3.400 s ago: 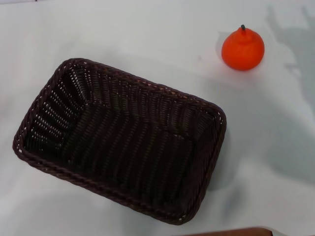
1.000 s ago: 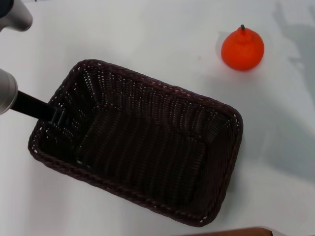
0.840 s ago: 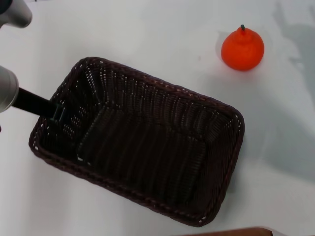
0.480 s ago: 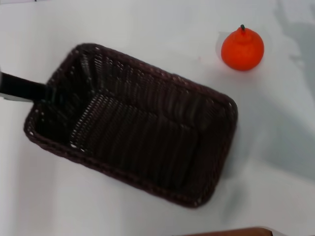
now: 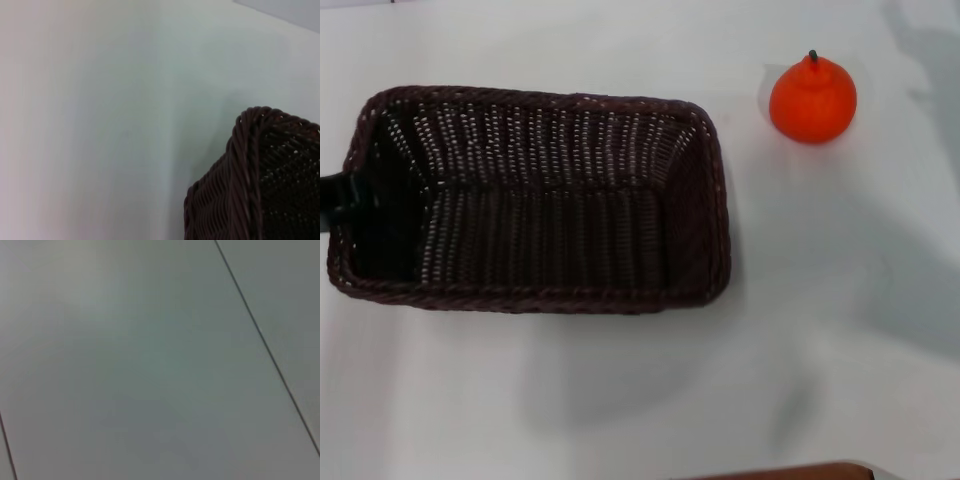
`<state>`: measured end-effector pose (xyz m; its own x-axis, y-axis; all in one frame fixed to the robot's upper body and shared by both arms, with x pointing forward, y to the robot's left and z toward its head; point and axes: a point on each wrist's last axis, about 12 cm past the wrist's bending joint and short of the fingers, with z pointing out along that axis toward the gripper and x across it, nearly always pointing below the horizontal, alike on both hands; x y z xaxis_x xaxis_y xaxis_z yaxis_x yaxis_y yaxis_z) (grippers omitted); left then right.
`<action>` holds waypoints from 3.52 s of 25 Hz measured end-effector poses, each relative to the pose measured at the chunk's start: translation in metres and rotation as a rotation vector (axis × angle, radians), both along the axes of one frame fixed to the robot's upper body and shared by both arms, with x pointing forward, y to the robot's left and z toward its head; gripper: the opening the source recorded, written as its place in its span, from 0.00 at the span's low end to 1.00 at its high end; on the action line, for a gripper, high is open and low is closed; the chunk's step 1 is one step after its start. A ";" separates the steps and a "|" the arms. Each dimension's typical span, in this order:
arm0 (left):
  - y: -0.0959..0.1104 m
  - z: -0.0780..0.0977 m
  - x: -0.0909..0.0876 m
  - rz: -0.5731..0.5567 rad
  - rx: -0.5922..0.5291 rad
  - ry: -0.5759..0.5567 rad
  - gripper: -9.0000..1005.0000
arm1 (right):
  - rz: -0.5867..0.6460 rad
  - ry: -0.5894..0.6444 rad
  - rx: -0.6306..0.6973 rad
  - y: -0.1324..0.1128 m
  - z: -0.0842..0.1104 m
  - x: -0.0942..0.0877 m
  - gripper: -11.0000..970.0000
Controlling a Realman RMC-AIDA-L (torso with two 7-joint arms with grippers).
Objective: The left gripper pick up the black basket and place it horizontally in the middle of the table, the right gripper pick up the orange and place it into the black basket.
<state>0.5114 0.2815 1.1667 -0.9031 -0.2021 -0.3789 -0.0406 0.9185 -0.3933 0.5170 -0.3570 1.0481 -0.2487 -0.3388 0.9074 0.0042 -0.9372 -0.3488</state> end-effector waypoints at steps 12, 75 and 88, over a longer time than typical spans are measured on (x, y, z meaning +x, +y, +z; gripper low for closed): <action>-0.025 -0.008 -0.001 0.045 -0.046 -0.019 0.16 | 0.006 0.007 -0.003 0.001 0.003 0.009 0.95; 0.048 -0.007 0.004 0.000 -0.504 -0.744 0.71 | 0.491 0.429 -0.342 0.075 -0.038 0.031 0.80; 0.048 -0.017 0.002 0.028 -0.580 -0.748 0.71 | 0.499 0.310 -0.283 0.070 -0.024 0.026 0.33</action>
